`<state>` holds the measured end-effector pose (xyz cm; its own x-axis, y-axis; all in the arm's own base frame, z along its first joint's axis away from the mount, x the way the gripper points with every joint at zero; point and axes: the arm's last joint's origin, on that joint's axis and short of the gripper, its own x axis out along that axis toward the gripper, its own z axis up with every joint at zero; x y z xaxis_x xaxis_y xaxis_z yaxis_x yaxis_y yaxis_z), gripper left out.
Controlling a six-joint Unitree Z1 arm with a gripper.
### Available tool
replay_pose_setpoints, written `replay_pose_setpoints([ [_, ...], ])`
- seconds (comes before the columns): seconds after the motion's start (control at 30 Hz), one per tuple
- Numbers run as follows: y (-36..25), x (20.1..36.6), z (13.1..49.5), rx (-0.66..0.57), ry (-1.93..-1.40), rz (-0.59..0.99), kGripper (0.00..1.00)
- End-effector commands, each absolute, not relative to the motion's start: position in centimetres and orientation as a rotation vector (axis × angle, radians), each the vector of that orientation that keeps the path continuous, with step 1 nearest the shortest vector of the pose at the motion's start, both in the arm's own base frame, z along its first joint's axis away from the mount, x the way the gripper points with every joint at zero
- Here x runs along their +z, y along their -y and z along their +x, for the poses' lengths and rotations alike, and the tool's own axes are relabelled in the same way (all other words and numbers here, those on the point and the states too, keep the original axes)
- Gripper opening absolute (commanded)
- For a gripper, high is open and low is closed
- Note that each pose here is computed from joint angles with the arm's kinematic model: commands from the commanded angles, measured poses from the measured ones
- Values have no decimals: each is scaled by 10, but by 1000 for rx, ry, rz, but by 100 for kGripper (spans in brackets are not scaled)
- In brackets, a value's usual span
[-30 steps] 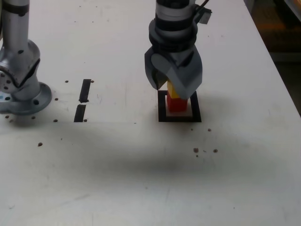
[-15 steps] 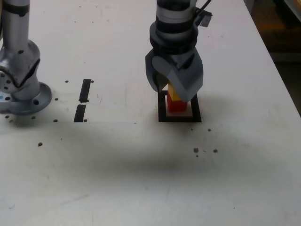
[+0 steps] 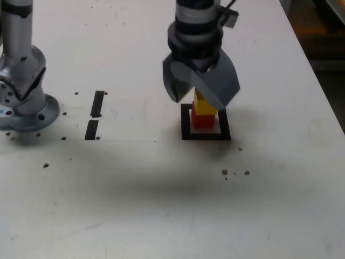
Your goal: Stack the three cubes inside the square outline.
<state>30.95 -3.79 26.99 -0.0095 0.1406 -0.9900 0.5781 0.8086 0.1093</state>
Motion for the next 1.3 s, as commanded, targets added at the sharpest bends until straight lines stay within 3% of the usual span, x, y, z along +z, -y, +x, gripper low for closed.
replay_pose_setpoints([
  [0.0,28,295,298,-343,-1560,582,100],
  [0.2,-18,347,292,-217,-1584,509,100],
  [0.3,-48,359,300,-165,-1586,466,100],
  [0.4,-77,360,309,-80,-1605,396,99],
  [0.5,-106,349,319,40,-1636,281,98],
  [0.73,-147,306,334,259,-1717,-10,94],
  [0.9,-159,282,335,366,-1735,-167,92],
  [1.27,-166,241,337,379,-1777,-273,89],
])
